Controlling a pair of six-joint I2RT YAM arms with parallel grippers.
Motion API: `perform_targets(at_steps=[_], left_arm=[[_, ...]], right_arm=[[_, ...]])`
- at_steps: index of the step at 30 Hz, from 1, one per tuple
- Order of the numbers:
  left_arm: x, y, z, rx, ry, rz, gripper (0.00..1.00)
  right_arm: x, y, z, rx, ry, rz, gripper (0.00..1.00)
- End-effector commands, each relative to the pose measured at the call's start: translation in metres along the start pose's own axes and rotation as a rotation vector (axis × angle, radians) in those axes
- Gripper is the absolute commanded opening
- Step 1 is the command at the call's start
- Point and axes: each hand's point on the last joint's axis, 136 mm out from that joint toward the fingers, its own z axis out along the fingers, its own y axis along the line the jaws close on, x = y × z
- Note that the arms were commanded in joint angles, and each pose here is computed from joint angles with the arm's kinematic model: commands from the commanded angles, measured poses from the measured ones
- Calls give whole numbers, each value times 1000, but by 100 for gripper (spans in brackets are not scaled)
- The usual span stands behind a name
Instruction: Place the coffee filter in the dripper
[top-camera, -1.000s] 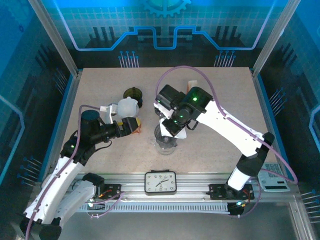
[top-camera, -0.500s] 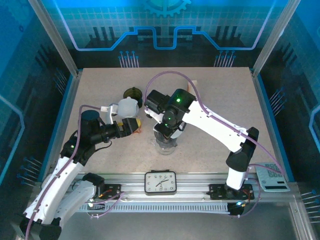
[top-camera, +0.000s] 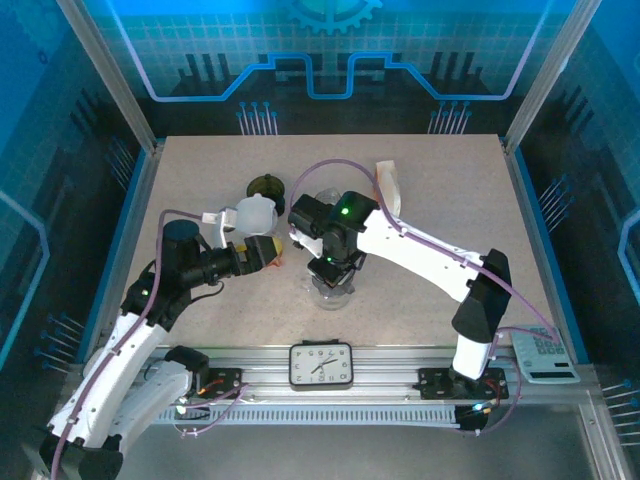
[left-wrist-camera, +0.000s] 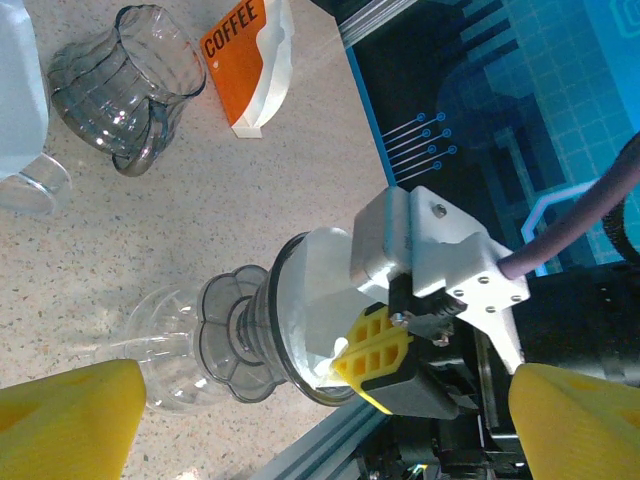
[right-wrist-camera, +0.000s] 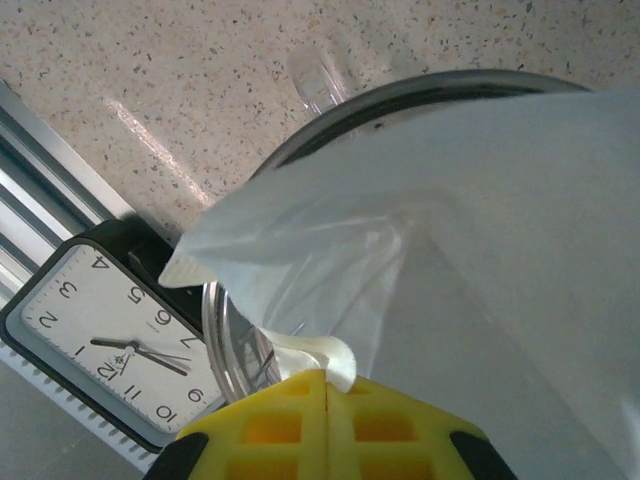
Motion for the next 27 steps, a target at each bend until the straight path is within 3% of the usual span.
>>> perform_targets(at_steps=[1, 16, 27], left_arm=[[6, -4, 3, 37, 29, -1, 95], [17, -12, 20, 63, 100, -2, 86], [26, -22, 38, 26, 148, 52, 83]], right_arm=[[-1, 0, -9, -32, -47, 27, 2], [-5, -6, -43, -51, -219, 69, 50], [-13, -28, -62, -46, -467, 188, 60]])
